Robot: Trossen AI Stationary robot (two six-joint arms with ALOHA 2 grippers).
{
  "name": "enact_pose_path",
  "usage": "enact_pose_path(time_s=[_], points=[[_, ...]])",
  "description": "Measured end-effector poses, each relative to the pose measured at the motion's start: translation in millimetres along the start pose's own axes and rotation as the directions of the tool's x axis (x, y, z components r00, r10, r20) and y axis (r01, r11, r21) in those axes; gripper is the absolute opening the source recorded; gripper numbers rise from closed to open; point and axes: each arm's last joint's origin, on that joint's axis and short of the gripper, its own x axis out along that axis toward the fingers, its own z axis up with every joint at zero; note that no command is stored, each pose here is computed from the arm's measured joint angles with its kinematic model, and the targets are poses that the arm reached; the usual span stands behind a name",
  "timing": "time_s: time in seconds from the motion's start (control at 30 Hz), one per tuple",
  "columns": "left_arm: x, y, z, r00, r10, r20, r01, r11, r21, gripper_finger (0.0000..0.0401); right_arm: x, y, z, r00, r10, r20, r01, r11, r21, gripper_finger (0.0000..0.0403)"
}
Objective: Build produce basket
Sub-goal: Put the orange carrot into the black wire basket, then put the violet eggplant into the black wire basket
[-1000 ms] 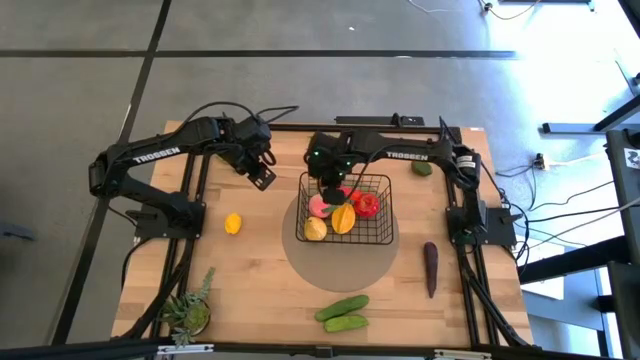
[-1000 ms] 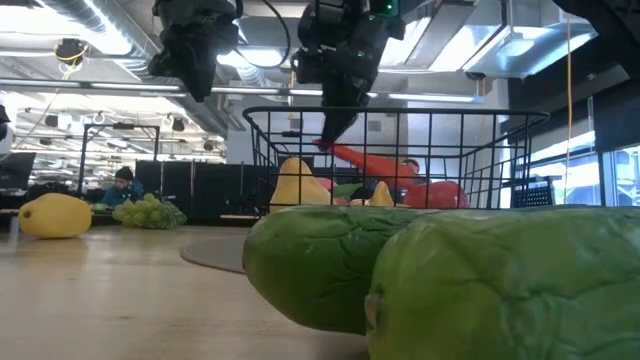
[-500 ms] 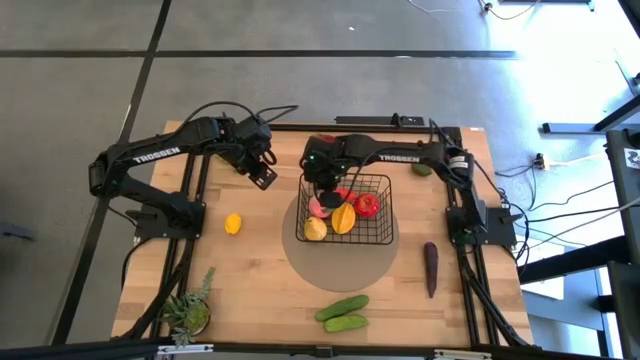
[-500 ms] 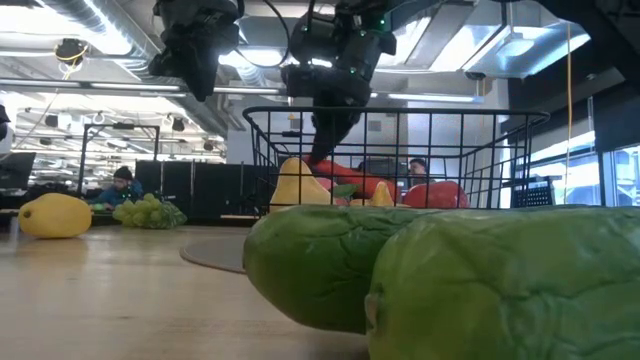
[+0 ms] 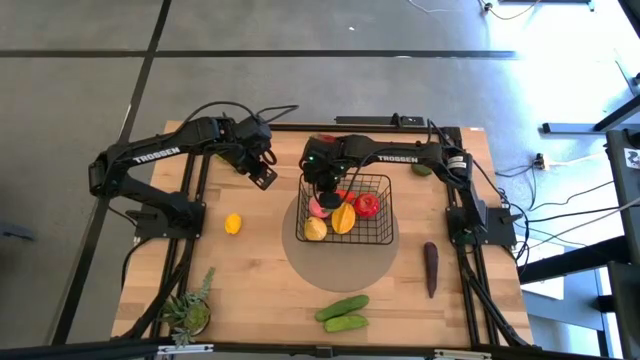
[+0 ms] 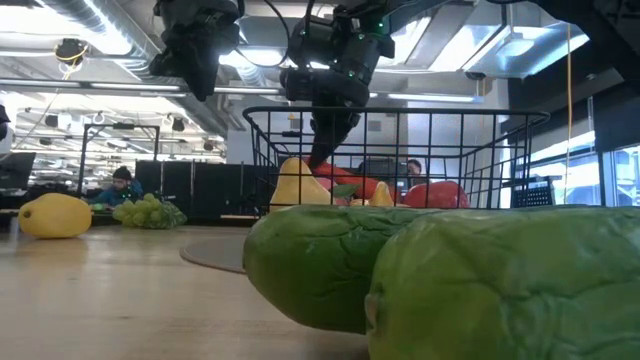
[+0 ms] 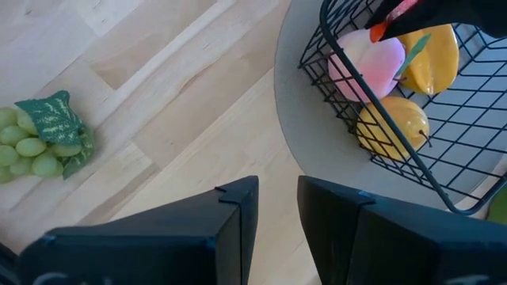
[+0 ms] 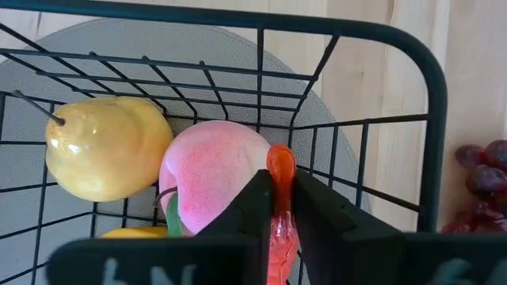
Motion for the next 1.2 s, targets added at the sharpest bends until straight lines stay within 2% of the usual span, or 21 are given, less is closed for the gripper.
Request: enact_pose_path(time_s=[0.17,0.4,0.63,0.83,0.97,1.1,1.2], points=[[0.0,0.0,0.0,1.0,0.0,0.0,0.0,1.0,0.0,0.008,0.1,0.3,0.1,1.0,0.0,0.0,0.0,1.0,-0.002,0.0071],[0.0,0.0,0.0,1.0,0.001,0.0,-0.001,1.0,0.0,0.008,-6.0,1.8,-0.4,1.0,0.008,-0.026,-0.007,1.0,0.015,0.0075],[0.0,0.9,0.6,0.999,0.031,0.019,-0.031,1.0,0.004,0.008,-63.0,12.3,4.4,0.994,0.078,-0.081,-0.072,0.995,0.073,0.0076],[0.0,-1.2,0.5,0.999,0.024,0.026,-0.026,0.998,0.058,0.008,-108.8,26.6,10.3,0.994,0.08,-0.069,-0.07,0.988,0.138,0.0076],[0.1,-8.1,0.5,0.999,-0.004,0.052,-0.002,0.993,0.121,0.008,-127.8,44.6,8.9,0.991,0.094,-0.092,-0.079,0.985,0.15,0.0076],[0.0,-16.5,-0.4,0.996,-0.035,0.077,0.019,0.979,0.203,0.008,-151.4,63.6,0.3,0.992,0.049,-0.118,-0.022,0.975,0.22,0.0076],[-0.3,-23.7,-0.8,0.993,-0.057,0.107,0.024,0.959,0.284,0.008,-165.3,76.2,-7.8,0.988,0.016,-0.156,0.035,0.945,0.325,0.0076]])
